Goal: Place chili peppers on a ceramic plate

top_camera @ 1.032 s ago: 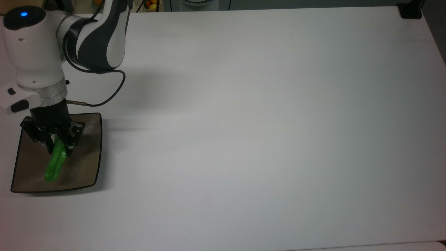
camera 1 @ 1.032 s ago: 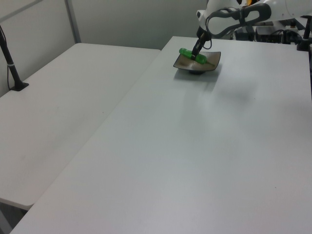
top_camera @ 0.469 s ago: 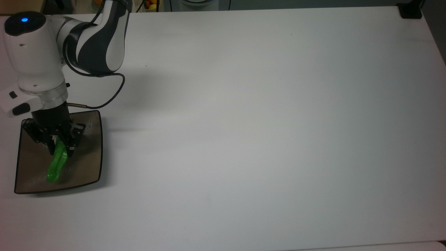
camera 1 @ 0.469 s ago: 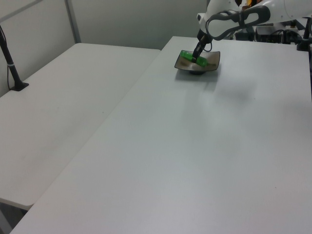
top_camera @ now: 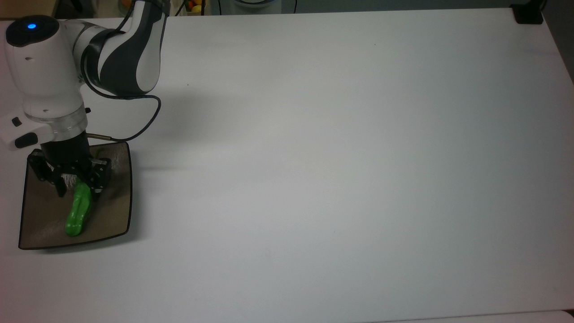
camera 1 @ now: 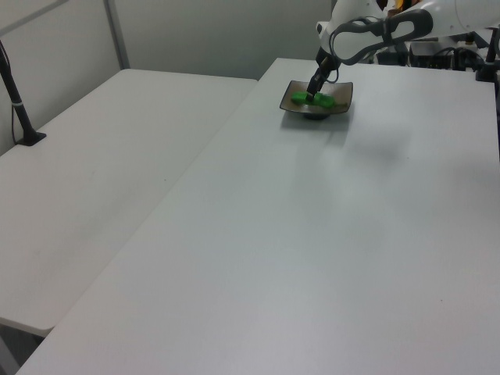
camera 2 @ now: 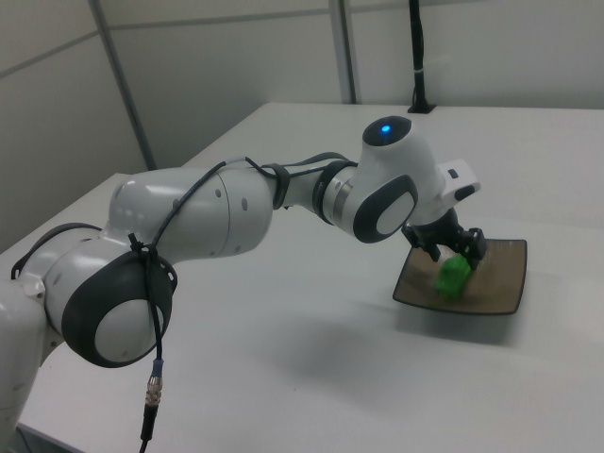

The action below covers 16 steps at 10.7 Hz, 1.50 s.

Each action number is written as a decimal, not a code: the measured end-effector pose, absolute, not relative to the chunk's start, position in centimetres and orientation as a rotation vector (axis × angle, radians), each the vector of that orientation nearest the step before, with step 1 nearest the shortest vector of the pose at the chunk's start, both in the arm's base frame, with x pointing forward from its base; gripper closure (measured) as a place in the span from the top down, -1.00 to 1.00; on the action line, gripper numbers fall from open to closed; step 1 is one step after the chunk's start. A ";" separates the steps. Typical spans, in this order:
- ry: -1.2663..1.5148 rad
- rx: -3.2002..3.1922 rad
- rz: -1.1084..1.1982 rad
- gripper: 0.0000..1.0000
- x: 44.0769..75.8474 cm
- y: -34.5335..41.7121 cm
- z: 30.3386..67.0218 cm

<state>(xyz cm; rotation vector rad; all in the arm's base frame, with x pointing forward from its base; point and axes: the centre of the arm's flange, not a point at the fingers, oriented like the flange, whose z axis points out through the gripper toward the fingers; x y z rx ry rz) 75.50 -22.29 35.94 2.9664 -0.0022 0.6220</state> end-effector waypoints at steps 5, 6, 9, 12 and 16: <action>-0.014 2.947 0.686 1.00 75.5 -22.0 39.2; -0.007 2.948 0.700 1.00 75.2 -21.4 41.6; 0.045 3.057 0.491 1.00 70.5 -17.9 51.6; 0.161 3.157 0.236 1.00 63.0 -11.9 61.3; 0.269 3.207 0.108 1.00 55.4 -1.0 66.5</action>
